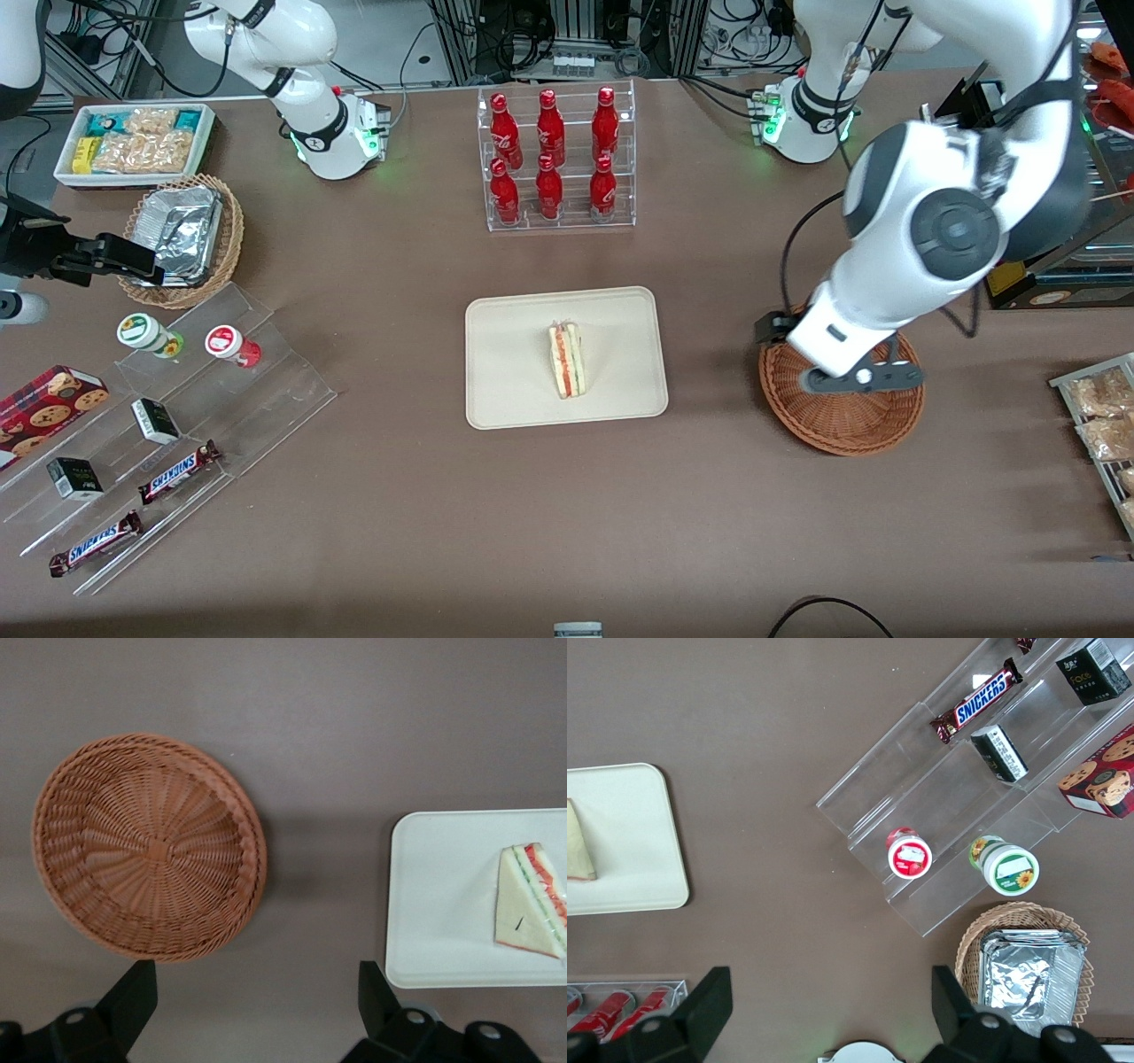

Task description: Place sandwich from basket to tray

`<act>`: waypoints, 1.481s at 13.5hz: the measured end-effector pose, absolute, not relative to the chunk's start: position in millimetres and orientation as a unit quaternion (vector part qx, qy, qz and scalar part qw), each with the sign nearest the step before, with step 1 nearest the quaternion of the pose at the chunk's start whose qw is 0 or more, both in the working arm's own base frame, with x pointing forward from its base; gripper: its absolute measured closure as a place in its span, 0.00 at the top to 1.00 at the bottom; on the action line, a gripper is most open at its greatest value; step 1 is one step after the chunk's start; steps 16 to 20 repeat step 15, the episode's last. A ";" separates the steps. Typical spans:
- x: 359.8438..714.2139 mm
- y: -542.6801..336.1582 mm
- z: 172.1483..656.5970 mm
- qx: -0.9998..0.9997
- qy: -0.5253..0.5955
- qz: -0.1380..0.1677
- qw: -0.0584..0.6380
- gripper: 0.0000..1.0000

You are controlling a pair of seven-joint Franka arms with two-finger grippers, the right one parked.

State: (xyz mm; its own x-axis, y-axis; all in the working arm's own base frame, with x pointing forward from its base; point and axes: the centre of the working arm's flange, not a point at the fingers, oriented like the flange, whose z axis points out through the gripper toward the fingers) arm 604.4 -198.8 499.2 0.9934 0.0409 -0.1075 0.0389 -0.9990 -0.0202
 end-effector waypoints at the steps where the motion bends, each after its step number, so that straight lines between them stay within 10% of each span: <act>1: 599.8 -189.1 506.6 -0.998 -0.025 0.054 0.008 1.00; 20: 531.7 -26.2 608.7 -0.996 -0.002 0.087 0.014 1.00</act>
